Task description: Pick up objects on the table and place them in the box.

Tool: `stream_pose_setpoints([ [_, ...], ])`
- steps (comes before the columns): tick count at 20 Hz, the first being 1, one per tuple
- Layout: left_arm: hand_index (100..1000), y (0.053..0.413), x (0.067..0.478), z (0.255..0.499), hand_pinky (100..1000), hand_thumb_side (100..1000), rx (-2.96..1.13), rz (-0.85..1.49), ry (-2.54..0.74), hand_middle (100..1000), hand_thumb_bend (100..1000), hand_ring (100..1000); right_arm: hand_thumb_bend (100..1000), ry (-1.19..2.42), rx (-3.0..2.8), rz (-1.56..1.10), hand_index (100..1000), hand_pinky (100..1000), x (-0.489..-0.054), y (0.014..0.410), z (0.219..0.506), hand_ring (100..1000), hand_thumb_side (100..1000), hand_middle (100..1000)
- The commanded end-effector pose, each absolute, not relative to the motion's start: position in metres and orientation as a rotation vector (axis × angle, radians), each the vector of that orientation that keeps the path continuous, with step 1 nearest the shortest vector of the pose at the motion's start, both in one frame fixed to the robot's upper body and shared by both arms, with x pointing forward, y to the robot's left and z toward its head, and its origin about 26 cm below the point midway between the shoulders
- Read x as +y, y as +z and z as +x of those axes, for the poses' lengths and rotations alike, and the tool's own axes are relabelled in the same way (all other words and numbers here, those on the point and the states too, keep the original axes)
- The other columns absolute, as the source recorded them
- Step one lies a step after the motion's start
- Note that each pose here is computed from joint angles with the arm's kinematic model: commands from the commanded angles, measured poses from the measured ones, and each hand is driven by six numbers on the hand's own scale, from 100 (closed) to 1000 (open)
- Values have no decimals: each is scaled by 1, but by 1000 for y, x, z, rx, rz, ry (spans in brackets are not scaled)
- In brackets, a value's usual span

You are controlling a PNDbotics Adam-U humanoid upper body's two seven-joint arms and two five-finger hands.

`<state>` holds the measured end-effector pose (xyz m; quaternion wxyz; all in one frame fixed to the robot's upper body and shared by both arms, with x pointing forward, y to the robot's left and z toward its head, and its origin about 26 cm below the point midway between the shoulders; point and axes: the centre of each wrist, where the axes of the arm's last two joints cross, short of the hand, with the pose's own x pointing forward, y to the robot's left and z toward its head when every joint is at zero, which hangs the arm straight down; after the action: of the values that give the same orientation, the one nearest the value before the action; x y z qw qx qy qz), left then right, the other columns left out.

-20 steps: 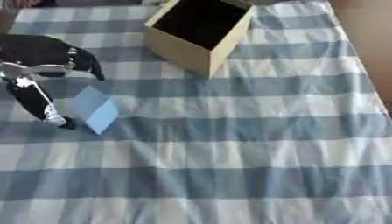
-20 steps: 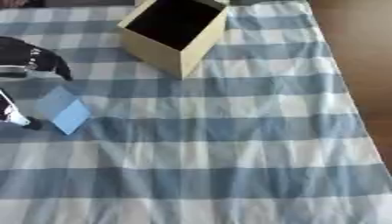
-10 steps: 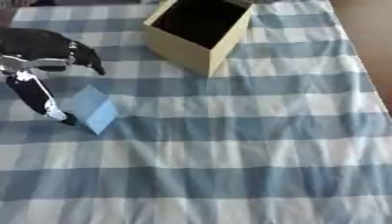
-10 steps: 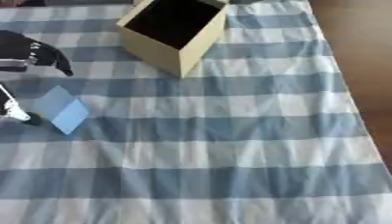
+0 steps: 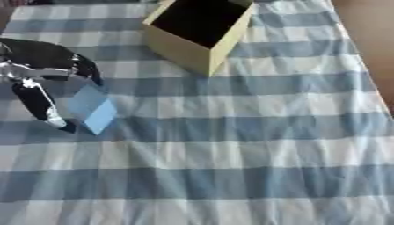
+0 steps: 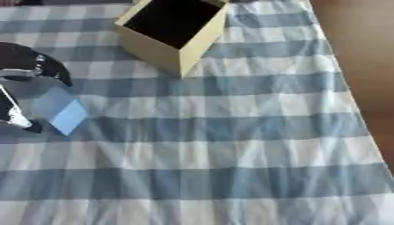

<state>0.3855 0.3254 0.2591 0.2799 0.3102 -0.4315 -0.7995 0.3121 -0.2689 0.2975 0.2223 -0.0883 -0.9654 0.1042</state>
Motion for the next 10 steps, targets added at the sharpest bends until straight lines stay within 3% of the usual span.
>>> stream_pose_setpoints([
  [1, 853, 268, 329, 389, 625, 405, -1158, 866, -2127, 784, 603, 775, 100, 280, -2702, -252, 849, 733, -270, 306, 307, 750, 953, 718],
  [3, 838, 266, 330, 391, 615, 404, -1167, 865, -2112, 767, 577, 766, 100, 274, -2701, -255, 849, 733, -271, 306, 307, 750, 953, 718],
  [8, 647, 262, 331, 396, 459, 259, -1239, 878, -2054, 561, 337, 613, 100, 262, -2699, -262, 850, 733, -272, 305, 307, 751, 953, 719],
  [10, 611, 261, 332, 397, 428, 215, -1263, 878, -2038, 536, 259, 589, 100, 257, -2698, -265, 850, 733, -273, 305, 307, 750, 953, 719],
])
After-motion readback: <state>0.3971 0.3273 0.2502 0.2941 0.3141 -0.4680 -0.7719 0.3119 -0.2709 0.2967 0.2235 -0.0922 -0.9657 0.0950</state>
